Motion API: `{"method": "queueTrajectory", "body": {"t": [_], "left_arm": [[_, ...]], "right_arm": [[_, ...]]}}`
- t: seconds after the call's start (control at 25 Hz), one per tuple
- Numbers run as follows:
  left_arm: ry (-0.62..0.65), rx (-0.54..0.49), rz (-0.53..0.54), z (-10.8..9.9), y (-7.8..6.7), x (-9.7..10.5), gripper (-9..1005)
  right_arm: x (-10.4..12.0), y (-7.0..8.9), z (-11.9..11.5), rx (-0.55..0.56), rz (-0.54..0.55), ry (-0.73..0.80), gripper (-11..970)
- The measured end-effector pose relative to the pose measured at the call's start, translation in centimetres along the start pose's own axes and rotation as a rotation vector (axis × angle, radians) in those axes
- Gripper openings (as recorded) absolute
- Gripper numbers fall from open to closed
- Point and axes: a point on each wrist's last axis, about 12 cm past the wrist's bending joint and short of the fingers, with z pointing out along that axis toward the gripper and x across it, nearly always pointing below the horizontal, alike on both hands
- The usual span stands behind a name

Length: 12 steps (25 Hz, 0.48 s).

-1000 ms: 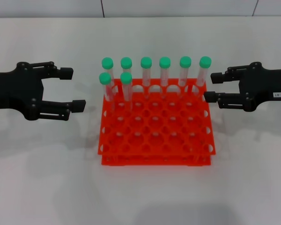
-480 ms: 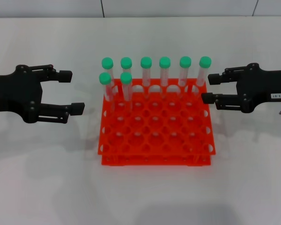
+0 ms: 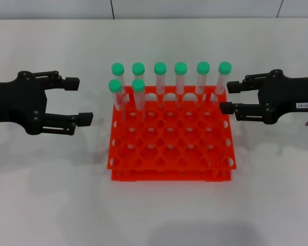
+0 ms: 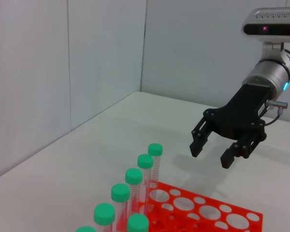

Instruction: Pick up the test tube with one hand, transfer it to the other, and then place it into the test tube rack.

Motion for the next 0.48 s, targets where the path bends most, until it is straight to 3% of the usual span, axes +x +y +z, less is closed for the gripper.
{"method": "queueTrajectory", "body": {"t": [0.48], "left_arm": [[0.000, 0.000, 0.007, 0.04, 0.04, -0.09, 869]], "right_arm": [[0.00, -0.01, -0.02, 0.000, -0.001, 0.000, 531]]}}
